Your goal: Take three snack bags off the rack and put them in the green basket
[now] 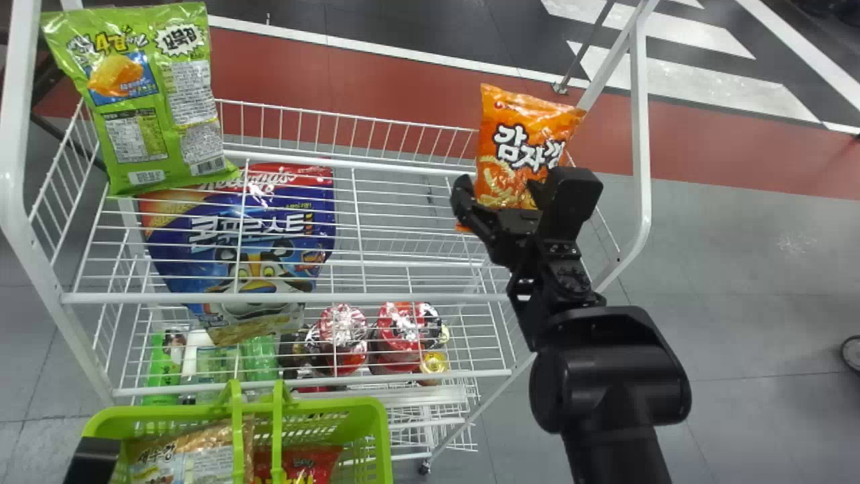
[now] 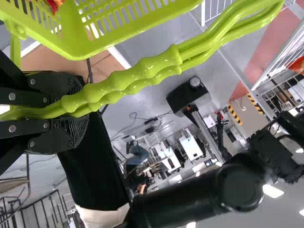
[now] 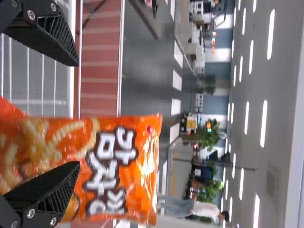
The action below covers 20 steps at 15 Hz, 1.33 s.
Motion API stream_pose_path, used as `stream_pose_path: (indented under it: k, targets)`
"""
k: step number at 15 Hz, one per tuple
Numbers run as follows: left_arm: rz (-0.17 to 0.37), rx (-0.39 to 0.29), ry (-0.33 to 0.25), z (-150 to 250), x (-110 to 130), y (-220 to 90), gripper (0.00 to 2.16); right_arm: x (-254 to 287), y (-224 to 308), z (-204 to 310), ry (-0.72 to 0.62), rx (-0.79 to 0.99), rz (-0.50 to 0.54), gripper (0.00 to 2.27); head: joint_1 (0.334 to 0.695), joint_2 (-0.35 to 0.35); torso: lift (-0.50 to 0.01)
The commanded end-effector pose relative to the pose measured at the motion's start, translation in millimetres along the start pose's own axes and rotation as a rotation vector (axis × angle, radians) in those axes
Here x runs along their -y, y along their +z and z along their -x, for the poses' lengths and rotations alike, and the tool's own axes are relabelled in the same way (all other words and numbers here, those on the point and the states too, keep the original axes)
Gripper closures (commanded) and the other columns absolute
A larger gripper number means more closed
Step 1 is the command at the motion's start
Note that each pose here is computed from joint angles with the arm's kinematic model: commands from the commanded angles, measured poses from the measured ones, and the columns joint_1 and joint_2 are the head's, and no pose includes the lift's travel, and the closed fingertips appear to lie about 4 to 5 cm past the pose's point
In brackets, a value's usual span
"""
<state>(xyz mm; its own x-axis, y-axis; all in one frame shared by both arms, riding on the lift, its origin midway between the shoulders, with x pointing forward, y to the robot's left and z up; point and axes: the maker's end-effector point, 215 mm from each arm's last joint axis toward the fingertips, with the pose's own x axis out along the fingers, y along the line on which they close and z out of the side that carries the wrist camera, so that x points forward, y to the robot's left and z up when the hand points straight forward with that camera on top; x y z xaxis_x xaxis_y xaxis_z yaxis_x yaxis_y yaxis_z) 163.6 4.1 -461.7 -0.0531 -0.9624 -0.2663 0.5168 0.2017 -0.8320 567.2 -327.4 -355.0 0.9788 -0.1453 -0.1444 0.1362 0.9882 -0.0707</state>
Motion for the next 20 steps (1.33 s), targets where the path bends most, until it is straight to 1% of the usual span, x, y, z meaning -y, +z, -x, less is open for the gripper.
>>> stream_pose_path:
  k: [1,5,7,8,9,10,11,15,20]
  targets:
    - [0.0,-0.002,-0.004,-2.0,-0.1,1.1,1.91,17.6,-2.0,-9.2,-0.046,0.018,0.016,0.07,0.695,-0.35,-0.027]
    - [0.002,-0.006,-0.006,-2.7,0.0,-0.8,1.91,46.3,-13.4,-38.8,-0.083,-0.032,0.022,0.07,0.695,-0.35,-0.027]
    - [0.003,-0.008,-0.006,-2.4,-0.1,-1.9,1.91,38.8,-13.7,-47.1,-0.018,-0.057,0.022,0.07,0.695,-0.35,-0.027]
    - [0.003,-0.008,-0.006,-2.4,-0.1,-1.9,1.91,32.0,-21.4,-46.8,0.01,-0.085,0.016,0.22,0.695,-0.35,-0.027]
    - [0.003,-0.008,-0.006,-2.4,-0.1,-1.9,1.91,25.8,-22.7,-45.4,0.038,-0.086,0.009,1.01,0.695,-0.35,-0.027]
    - [0.005,-0.006,-0.006,-2.1,-0.1,-2.3,1.91,22.9,-31.7,-40.5,0.044,-0.108,0.007,2.05,0.695,-0.35,-0.027]
    - [0.003,-0.007,-0.005,-1.7,-0.1,-2.2,1.91,16.8,-27.2,-36.2,0.066,-0.096,0.011,2.24,0.695,-0.35,-0.027]
    - [-0.001,-0.006,-0.005,-1.5,0.8,-0.8,1.91,9.9,6.0,-23.7,0.076,-0.009,0.022,2.24,0.695,-0.35,-0.027]
    - [-0.004,-0.005,0.0,0.9,-0.4,1.3,1.91,16.7,14.7,-13.9,0.061,0.039,0.027,2.24,0.695,-0.35,-0.027]
